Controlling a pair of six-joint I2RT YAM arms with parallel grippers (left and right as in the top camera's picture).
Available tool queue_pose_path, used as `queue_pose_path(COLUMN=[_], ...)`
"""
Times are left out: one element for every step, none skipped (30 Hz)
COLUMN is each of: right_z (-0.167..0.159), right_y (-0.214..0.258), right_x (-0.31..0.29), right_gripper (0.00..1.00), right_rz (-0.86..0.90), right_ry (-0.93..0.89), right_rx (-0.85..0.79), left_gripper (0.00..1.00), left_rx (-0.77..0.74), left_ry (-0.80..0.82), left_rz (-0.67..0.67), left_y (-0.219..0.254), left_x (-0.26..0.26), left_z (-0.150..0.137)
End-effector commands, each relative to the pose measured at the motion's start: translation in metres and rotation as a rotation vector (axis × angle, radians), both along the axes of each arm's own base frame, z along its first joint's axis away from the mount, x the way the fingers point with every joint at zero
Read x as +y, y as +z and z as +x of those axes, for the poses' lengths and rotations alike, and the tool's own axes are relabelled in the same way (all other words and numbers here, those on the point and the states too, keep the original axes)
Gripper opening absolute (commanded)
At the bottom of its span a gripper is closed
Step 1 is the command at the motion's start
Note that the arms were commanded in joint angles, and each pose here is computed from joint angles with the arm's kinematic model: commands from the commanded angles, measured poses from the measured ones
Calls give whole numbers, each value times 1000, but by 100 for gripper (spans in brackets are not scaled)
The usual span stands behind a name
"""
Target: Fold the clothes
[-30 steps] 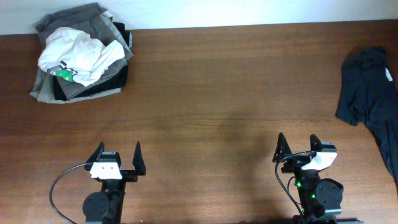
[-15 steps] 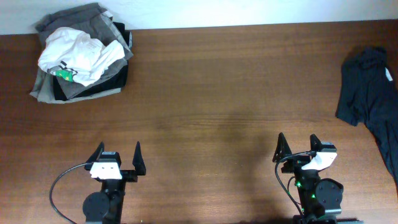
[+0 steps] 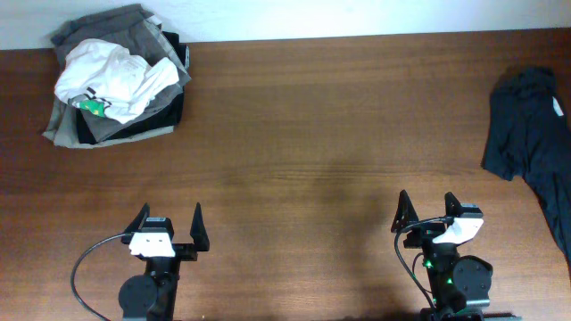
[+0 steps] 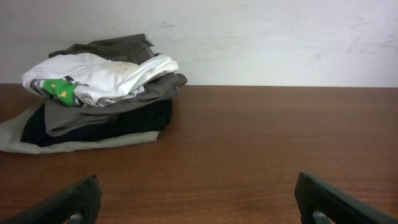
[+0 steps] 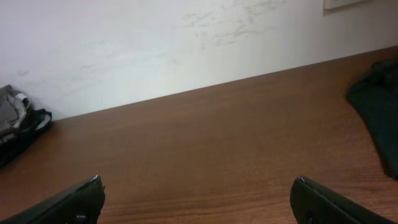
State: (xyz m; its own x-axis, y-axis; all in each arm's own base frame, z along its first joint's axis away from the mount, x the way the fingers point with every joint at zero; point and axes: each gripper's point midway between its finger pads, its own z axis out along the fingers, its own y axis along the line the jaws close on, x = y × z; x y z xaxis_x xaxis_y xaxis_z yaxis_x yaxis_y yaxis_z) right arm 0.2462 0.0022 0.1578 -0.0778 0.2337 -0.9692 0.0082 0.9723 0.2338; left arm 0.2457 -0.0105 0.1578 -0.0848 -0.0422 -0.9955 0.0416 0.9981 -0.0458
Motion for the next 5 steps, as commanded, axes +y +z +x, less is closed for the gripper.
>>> queue_pose_path(right_z=[0,0,0,0,0], right_y=[-2,-2,-2,-2,-2], right_x=[-3,-3,-3,-3,-3], right_gripper=[99,99,99,99,99], right_rz=[7,7,7,7,7], right_ry=[-17,-17,-17,-17,-17], right_rx=[0,0,0,0,0], left_gripper=[99,99,99,99,99], left_rx=[-4,-4,-4,-4,-4], left_ry=[19,19,19,19,19], left_rz=[20,20,20,20,20], left_y=[-2,-2,-1,-1,-1], left_x=[4,4,4,4,4], left_z=[0,0,0,0,0])
